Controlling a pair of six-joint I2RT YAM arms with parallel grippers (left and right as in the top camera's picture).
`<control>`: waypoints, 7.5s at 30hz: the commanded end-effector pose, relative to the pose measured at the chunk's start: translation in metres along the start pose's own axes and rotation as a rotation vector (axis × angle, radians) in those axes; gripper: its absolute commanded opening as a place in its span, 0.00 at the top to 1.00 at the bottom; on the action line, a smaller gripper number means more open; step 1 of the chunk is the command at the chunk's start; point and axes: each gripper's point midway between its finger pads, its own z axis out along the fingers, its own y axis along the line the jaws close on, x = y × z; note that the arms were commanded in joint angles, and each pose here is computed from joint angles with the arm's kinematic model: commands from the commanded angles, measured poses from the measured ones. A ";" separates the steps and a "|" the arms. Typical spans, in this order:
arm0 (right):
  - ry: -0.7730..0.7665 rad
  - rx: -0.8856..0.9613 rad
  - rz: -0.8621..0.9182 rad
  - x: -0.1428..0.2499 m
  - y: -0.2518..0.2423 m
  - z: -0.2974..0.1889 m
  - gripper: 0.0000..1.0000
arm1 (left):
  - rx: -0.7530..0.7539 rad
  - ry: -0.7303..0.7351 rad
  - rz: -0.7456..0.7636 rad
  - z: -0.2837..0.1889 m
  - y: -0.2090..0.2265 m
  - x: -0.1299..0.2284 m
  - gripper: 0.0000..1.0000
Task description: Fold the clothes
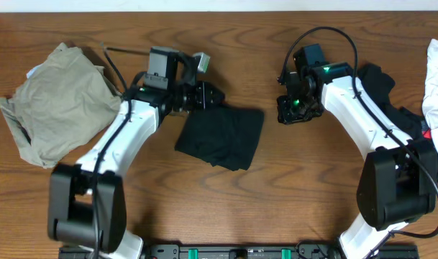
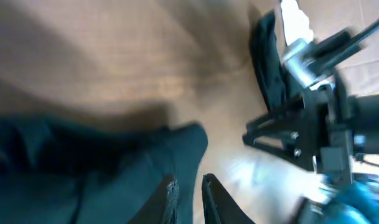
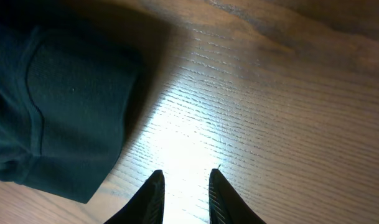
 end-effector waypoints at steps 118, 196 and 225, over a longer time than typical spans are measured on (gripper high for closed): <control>-0.288 -0.006 -0.252 -0.012 0.098 0.079 0.45 | -0.568 0.351 -0.411 -0.012 0.167 0.157 0.48; 0.002 -0.077 -0.228 0.050 0.082 0.102 0.47 | -0.023 0.371 -0.290 0.017 0.094 0.142 0.94; -0.393 -0.047 -0.136 0.033 0.050 -0.121 0.37 | -0.919 -0.266 -0.097 -0.265 0.183 -0.080 0.92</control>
